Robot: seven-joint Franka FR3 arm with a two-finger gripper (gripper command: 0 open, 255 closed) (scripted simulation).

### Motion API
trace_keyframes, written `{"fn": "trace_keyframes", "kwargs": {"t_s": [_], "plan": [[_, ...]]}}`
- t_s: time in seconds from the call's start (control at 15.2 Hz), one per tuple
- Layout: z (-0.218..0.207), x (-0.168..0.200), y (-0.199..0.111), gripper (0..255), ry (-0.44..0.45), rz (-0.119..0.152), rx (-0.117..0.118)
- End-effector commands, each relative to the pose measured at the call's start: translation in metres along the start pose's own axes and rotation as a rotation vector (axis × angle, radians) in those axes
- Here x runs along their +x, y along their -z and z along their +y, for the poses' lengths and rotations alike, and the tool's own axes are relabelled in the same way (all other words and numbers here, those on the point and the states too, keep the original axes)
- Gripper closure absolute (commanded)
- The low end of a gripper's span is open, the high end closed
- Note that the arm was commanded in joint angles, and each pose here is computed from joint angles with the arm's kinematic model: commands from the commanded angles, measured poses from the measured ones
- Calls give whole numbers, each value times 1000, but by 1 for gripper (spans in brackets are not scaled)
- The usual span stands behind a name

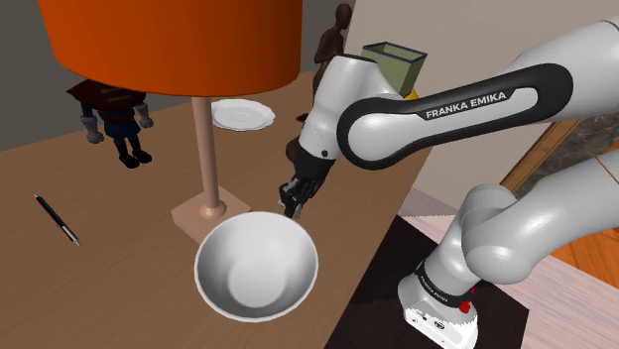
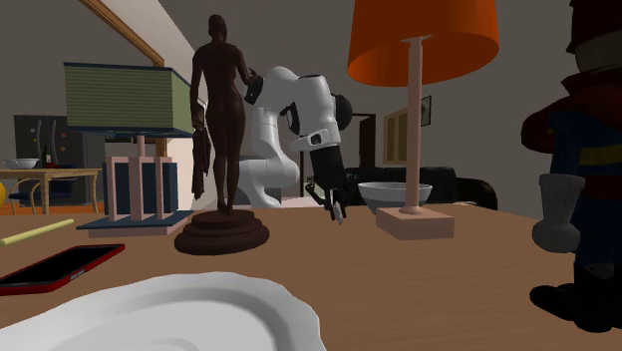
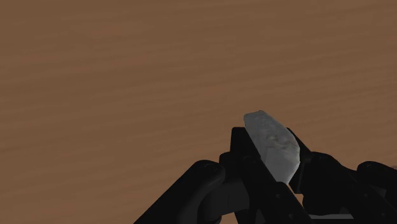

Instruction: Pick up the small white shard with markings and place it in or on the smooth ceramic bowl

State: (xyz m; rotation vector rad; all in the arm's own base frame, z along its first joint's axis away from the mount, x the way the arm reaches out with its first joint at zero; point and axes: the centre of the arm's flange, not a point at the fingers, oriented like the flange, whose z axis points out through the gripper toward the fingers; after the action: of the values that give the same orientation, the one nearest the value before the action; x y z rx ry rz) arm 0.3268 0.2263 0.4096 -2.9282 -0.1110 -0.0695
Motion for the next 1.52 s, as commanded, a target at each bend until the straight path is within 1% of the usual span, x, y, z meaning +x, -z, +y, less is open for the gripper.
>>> {"fn": "trace_keyframes", "kwargs": {"t_s": [0.0,0.13,1.45], "plan": [[0,0,0,255,0,0,0],[0,0,0,255,0,0,0],[-22,6,103,255,0,0,0]]}}
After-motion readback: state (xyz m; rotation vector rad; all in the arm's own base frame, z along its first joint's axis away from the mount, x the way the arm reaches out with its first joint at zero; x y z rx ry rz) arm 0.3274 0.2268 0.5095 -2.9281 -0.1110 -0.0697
